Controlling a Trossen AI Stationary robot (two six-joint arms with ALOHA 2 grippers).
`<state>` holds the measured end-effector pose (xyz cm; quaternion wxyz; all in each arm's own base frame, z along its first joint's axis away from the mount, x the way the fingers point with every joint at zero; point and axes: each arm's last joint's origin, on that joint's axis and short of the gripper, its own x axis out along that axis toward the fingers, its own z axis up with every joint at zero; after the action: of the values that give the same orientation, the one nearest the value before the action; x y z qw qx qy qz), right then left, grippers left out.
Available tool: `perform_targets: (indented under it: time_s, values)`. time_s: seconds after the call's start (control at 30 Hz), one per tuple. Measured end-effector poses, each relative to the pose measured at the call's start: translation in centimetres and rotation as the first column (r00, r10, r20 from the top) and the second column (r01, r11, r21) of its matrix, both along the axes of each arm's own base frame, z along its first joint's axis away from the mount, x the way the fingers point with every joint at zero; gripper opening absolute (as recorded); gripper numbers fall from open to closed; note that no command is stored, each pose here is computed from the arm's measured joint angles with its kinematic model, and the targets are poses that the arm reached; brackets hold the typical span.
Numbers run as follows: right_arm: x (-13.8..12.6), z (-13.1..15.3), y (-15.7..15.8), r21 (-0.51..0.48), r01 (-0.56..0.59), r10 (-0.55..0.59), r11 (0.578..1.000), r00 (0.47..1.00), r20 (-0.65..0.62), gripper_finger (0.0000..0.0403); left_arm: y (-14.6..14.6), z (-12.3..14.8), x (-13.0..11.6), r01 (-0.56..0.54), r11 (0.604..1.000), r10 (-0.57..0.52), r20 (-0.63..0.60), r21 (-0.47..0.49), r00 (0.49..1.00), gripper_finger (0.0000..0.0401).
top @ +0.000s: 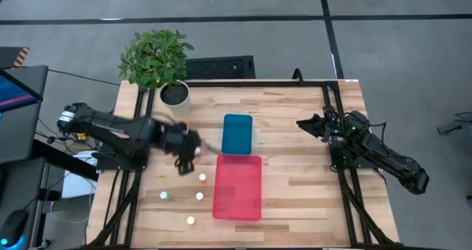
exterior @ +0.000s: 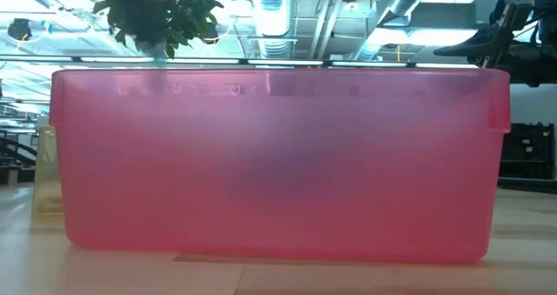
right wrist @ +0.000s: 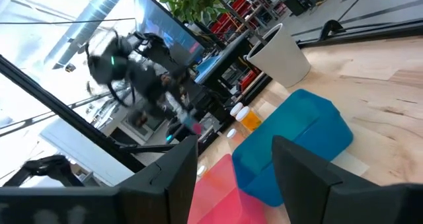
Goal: Pick and place medicine bottles into bin by pill shape (circle, oval)
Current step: Put the blue capsule bottle into the blue bin
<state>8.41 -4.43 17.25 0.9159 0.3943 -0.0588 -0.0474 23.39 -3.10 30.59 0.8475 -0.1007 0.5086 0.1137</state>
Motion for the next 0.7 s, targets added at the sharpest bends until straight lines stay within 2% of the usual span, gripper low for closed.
perform_targets:
  time_s: [0.13, 0.27, 0.5, 0.7]
  values:
    - [0.0, 0.0, 0.0, 0.0, 0.0, 0.0, 1.0, 1.0, 0.0, 0.0205, 3.7, 2.5, 1.3, -0.062, 0.996, 0.056, 0.074, 0.071, 0.996, 0.0115]
    - [0.0, 0.0, 0.0, 0.0, -0.001, 0.001, 1.0, 1.0, 0.0, 0.0205, 7.0, 3.1, 4.1, -0.02, 0.989, 0.015, 0.038, 0.144, 0.999, 0.0116]
    - [0.0, 0.0, 0.0, 0.002, -0.001, 0.001, 1.0, 1.0, -0.003, 0.0205, 11.1, 1.5, 11.6, 0.093, 0.985, -0.087, -0.046, 0.145, 0.995, 0.0116]
    - [0.0, 0.0, 0.0, 0.002, -0.002, 0.002, 1.0, 1.0, -0.003, 0.0205, 12.8, -1.1, 15.7, 0.151, 0.976, -0.138, -0.087, 0.155, 0.987, 0.0116]
